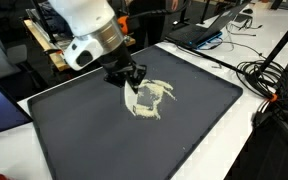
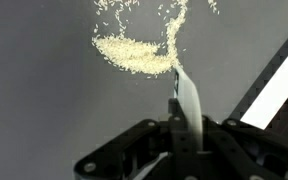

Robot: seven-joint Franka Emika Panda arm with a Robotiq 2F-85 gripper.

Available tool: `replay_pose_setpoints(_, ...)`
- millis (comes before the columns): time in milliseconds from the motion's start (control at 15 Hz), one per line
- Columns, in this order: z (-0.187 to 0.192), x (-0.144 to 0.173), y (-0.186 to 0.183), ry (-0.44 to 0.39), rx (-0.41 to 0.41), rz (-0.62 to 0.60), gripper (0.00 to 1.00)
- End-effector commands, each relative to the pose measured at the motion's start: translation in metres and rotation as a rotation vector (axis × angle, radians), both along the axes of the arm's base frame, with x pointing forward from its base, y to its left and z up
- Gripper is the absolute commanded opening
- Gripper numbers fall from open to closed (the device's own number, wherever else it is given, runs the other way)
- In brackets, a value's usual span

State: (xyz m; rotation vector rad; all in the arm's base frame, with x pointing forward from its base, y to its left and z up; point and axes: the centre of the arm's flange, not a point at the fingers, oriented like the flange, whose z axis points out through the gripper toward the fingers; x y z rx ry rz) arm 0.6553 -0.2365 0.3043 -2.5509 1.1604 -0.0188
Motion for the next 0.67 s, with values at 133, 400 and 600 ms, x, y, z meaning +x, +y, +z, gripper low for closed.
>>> replay_pose_setpoints(133,-0.003,-0.070,-0.020,-0.075,0.054,-0.179,0.01)
replay_pose_setpoints(400,0.002,-0.102,-0.024,-0.090,0.037,-0.286,0.01)
replay_pose_setpoints(600,0.009,-0.118,-0.010,-0.043,0.004,-0.226,0.01)
